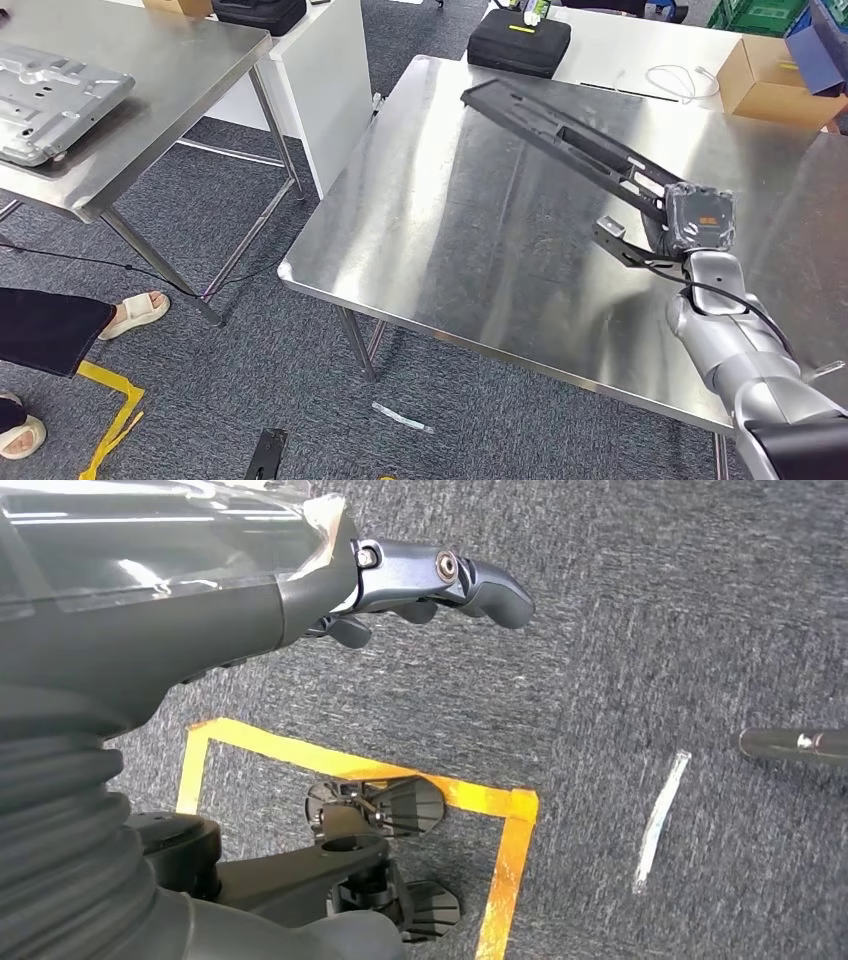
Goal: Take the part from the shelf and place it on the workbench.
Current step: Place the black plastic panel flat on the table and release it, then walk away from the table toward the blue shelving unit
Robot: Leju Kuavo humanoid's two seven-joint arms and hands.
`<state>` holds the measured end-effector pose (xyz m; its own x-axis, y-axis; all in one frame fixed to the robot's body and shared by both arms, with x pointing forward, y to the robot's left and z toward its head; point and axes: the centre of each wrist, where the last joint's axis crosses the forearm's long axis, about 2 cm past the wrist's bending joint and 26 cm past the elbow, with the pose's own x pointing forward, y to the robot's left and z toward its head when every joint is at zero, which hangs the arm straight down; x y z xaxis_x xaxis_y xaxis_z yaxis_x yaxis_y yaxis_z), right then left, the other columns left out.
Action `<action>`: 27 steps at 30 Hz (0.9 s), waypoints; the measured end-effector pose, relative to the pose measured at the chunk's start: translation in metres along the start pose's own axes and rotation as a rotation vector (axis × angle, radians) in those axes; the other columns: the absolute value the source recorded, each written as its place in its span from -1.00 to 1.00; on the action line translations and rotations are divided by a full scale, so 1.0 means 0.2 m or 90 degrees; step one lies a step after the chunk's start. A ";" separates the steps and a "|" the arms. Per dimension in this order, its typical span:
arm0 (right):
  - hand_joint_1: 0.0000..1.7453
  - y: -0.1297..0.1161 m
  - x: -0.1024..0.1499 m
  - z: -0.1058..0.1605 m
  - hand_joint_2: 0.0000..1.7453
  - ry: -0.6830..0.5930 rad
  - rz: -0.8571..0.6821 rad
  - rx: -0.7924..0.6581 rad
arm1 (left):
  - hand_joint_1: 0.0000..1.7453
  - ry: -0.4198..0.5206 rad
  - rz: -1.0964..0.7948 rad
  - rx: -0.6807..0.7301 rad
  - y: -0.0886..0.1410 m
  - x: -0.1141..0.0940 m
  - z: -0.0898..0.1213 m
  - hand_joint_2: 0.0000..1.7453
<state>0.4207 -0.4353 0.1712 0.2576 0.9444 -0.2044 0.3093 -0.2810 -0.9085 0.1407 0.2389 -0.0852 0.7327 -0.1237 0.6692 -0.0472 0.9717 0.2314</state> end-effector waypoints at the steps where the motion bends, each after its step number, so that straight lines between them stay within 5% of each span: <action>1: 1.00 0.02 0.01 0.02 -1.00 -0.005 0.008 0.012 | -1.00 -0.001 -0.001 -0.003 0.00 0.00 0.00 1.00; 4: 1.00 0.07 0.03 0.08 -1.00 -0.018 0.026 0.044 | -1.00 -0.003 -0.005 -0.011 0.00 0.00 0.00 1.00; 8: -1.00 0.10 0.06 0.12 -1.00 -0.031 0.040 0.069 | -1.00 0.000 -0.002 -0.015 -0.01 0.00 0.00 1.00; 12: -1.00 0.11 0.08 0.13 -1.00 -0.040 0.047 0.074 | -1.00 0.018 0.012 -0.011 -0.01 0.00 0.00 1.00; 16: -1.00 0.11 0.10 0.13 -1.00 -0.046 0.049 0.075 | -1.00 0.034 0.022 -0.024 -0.01 0.00 0.00 -1.00; 23: -1.00 0.11 0.12 0.13 -1.00 -0.057 0.045 0.090 | -1.00 0.049 0.023 -0.036 -0.01 0.00 0.00 -1.00; 27: -1.00 0.09 0.12 0.07 -1.00 -0.086 0.023 0.247 | -1.00 0.058 0.020 -0.048 -0.01 0.00 0.00 -1.00</action>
<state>0.4190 -0.4153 0.1442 0.1308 0.9563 -0.2615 -0.0724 -0.2538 -0.9645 0.1411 0.2372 -0.0855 0.7906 -0.0777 0.6074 -0.0218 0.9877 0.1547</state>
